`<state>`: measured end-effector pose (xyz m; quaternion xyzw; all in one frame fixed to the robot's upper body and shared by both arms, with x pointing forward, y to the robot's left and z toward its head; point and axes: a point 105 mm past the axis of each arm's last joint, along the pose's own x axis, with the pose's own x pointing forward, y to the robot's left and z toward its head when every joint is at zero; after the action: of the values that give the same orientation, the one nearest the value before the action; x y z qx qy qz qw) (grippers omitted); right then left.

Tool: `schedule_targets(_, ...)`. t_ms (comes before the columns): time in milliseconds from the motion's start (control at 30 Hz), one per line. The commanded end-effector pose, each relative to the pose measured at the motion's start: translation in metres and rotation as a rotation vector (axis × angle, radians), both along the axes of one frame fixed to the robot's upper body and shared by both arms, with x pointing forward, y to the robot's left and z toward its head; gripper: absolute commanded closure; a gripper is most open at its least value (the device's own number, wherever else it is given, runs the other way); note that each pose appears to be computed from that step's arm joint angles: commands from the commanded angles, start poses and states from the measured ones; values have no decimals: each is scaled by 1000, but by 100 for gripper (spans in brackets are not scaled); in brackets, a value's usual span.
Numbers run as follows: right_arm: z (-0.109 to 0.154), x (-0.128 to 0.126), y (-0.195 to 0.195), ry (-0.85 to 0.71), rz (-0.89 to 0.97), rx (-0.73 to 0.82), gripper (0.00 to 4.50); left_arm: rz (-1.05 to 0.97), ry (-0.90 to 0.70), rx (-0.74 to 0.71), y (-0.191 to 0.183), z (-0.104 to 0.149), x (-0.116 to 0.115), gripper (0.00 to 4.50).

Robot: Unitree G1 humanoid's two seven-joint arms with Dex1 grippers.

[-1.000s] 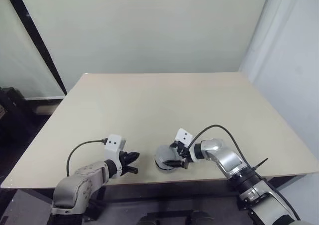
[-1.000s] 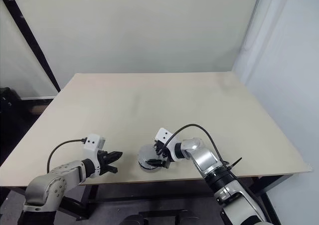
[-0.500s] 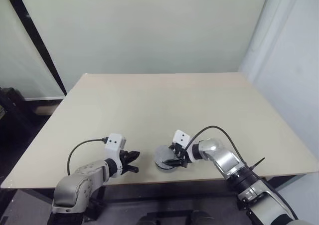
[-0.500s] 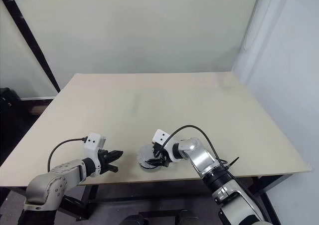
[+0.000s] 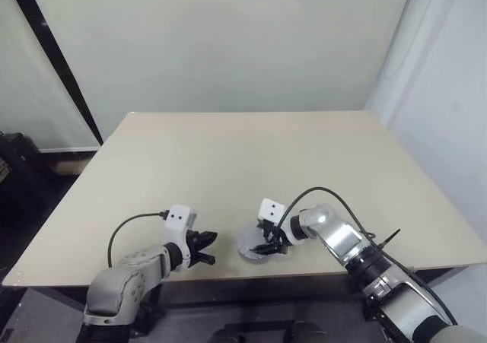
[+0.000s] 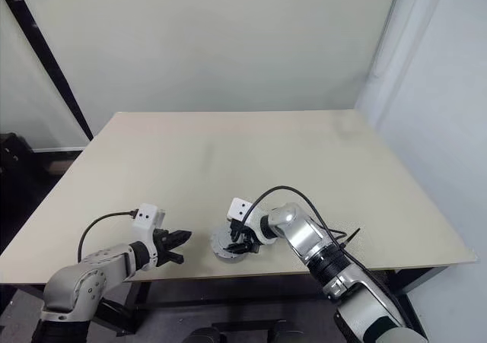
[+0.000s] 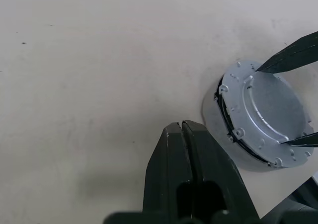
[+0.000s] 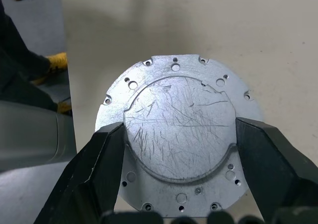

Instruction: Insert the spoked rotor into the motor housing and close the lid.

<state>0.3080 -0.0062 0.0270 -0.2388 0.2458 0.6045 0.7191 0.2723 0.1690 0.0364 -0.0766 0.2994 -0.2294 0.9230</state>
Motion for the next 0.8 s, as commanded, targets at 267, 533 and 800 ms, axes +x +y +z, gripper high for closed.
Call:
schedule_targets(267, -11, 4, -16, 1, -5, -116, 129, -18, -60, -14, -7, 12, 5, 450)
schedule_targets(533, -16, 4, -20, 14, -5, -179, 129, -27, -58, -17, -11, 10, 5, 450)
schedule_targets(800, -20, 3, -22, 22, -17, -235, 129, -59, -43, -22, -23, 4, 6, 450)
